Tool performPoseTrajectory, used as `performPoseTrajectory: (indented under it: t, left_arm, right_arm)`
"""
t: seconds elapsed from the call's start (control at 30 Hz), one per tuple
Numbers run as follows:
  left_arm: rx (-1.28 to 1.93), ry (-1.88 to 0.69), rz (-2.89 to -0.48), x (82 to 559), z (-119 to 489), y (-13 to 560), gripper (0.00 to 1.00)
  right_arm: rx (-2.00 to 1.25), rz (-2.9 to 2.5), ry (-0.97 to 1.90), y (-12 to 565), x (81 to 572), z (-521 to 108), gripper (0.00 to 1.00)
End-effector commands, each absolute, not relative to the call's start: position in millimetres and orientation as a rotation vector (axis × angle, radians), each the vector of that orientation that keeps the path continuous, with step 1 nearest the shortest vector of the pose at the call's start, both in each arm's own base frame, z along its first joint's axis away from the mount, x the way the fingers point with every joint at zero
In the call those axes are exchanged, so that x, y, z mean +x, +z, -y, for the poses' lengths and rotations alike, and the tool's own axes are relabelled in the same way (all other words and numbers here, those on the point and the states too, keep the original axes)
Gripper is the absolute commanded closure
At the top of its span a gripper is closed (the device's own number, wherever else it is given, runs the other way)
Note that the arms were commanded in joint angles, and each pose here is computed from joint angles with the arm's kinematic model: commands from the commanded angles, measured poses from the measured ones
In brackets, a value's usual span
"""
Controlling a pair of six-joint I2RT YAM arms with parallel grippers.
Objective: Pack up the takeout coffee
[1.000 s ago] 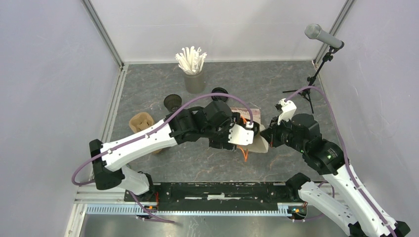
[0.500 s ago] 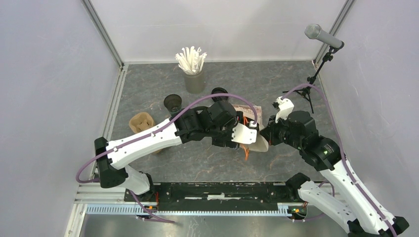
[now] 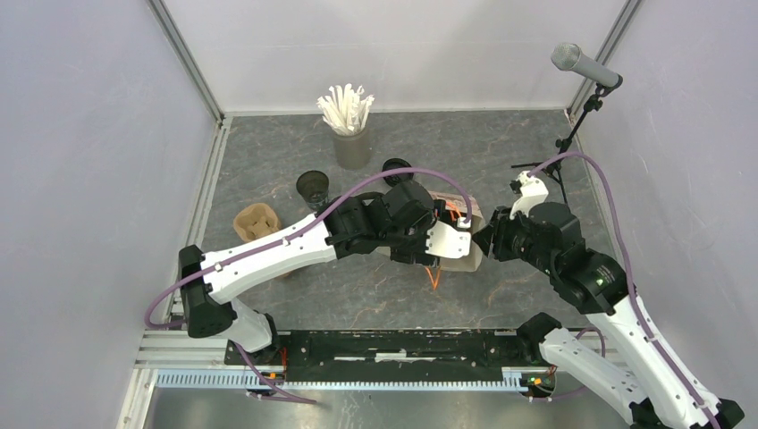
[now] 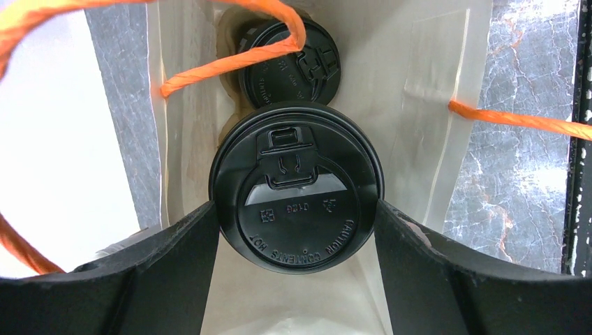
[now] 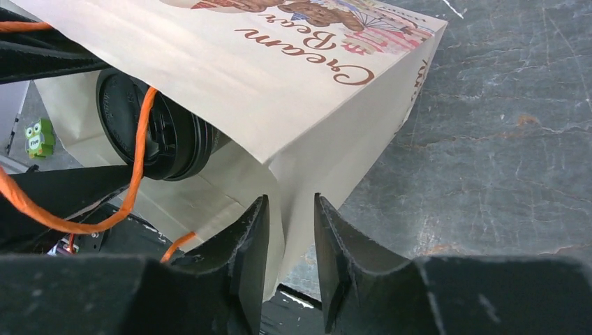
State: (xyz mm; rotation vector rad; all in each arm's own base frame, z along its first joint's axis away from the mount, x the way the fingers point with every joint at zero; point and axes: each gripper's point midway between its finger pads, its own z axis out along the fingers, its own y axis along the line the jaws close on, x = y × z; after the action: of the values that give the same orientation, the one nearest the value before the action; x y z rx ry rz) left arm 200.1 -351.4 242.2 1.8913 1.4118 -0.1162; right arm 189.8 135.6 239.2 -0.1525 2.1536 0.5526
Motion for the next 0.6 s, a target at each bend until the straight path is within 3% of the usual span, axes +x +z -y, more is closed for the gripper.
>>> performPoseTrajectory:
  t: [0.0,0.57]
  left_arm:
    - [1.868,-0.113,-1.329,204.6,364.5,258.3,0.65]
    - [1.864,-0.126,-1.312,204.7,372.6,259.1,0.67]
  right_arm:
    - [-0.031,-2.154,0.567,241.8,187.9,-130.2,0.63]
    - [0.058,-2.234,0.581,226.6,187.2,-133.8,0.62]
